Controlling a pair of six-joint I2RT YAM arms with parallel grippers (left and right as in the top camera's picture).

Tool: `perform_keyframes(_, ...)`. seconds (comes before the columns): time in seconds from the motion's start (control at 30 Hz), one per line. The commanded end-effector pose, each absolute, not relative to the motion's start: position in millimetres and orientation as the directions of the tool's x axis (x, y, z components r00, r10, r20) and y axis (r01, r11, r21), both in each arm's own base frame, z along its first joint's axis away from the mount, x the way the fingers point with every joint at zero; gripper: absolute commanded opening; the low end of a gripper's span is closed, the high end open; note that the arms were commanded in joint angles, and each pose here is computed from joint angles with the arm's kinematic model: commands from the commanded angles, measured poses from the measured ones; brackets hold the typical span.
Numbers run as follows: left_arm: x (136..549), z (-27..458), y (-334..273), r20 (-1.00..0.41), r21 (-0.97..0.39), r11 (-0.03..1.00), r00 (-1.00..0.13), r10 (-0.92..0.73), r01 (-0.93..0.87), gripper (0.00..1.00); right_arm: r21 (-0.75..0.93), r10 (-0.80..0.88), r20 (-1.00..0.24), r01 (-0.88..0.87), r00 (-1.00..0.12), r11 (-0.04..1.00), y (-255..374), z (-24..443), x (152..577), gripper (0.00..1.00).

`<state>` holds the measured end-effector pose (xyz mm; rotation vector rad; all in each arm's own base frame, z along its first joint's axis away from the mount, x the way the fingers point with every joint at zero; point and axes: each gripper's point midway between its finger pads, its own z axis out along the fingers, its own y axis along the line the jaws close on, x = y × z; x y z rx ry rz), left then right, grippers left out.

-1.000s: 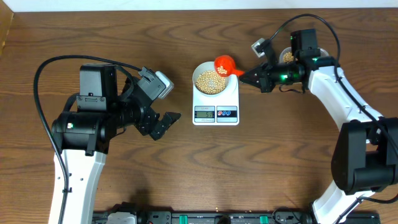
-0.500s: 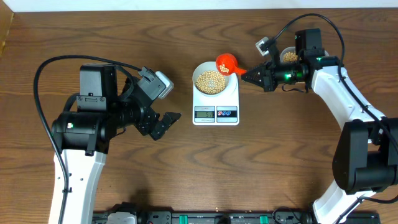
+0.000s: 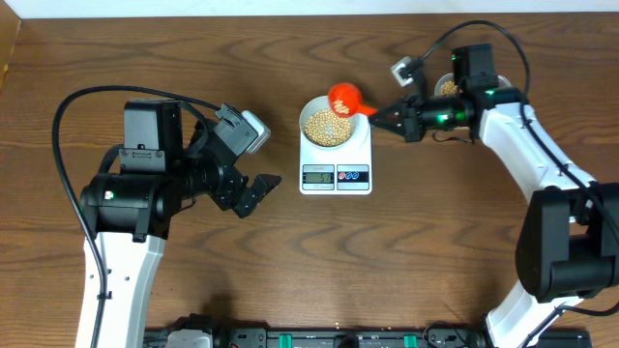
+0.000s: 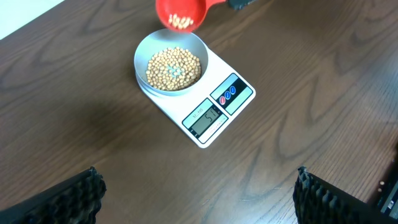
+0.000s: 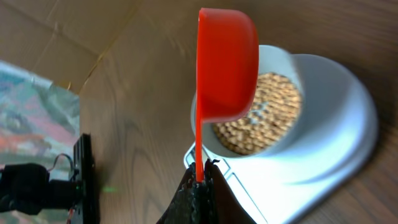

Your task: Scoop item into bowl and weigh 50g on scale

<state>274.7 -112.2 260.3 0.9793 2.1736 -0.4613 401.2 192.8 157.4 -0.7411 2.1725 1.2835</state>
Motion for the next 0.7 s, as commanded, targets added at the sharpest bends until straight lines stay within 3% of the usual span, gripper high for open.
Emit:
perform_keyframes(0.0, 275.6, 273.6, -113.5, -0.744, -0.026, 0.648, -0.448, 0.496, 0.761, 0.99, 0.622, -0.126, -0.678, -0.656, -0.724, 0.428, 164.5, 178.4, 407.7, 0.01)
perform_keyframes(0.1, 275.6, 273.6, -113.5, -0.744, -0.026, 0.648, -0.448, 0.496, 0.761, 0.99, 0.607, -0.090, -0.675, -0.621, -0.732, 0.495, 137.0, 181.4, 414.8, 0.01)
perform_keyframes(0.33, 275.6, 273.6, -113.5, -0.744, -0.026, 0.648, -0.448, 0.496, 0.761, 0.99, 0.453, -0.029, -0.680, -0.451, -0.733, 0.769, 28.7, 185.1, 421.3, 0.01)
perform_keyframes(0.43, 275.6, 273.6, -113.5, -0.744, -0.026, 0.648, -0.448, 0.496, 0.761, 0.99, 0.275, -0.080, -0.650, -0.333, -0.755, 0.902, -18.3, 176.2, 416.3, 0.01)
perform_keyframes(0.67, 275.6, 273.6, -113.5, -0.744, -0.026, 0.648, -0.448, 0.496, 0.761, 0.99, -0.051, -0.220, -0.546, -0.230, -0.808, 0.972, -51.1, 163.1, 411.1, 0.01)
